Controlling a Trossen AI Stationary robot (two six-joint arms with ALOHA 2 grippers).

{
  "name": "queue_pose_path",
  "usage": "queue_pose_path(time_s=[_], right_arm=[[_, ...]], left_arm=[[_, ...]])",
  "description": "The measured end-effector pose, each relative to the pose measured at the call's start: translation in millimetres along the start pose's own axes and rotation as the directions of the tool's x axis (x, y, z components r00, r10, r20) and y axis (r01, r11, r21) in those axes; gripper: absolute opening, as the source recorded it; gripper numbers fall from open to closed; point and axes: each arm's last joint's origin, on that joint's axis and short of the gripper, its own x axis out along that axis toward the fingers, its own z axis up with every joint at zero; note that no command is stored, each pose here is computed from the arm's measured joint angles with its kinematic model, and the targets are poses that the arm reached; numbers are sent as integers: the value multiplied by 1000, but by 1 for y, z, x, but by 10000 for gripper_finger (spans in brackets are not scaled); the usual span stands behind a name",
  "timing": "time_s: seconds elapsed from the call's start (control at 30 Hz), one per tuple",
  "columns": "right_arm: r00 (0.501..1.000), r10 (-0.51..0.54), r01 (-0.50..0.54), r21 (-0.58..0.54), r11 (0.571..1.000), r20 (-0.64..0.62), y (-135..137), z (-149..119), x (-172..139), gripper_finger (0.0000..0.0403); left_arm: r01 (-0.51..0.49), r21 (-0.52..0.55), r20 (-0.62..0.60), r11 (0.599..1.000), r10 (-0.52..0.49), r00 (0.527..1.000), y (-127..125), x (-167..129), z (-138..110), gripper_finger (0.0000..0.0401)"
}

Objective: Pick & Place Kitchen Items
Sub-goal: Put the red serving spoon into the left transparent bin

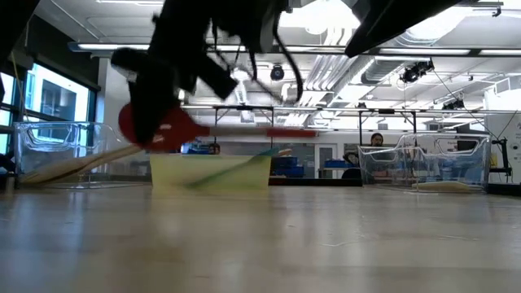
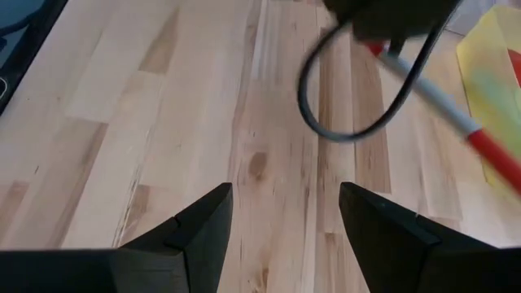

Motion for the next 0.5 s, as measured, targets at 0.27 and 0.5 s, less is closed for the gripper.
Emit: queue_pose_path(time_s=[0.27,0.5], right_arm=[[998,53,-52,-49,997,24,13,0,-5,219],[997,64,-61,-71,996,37,22,-1,-8,219]], left_arm=[[-75,-67,196,995,87,977,8,-61,-13,25],[-136,-248,399,959,229,888,47,-104,-46,25]])
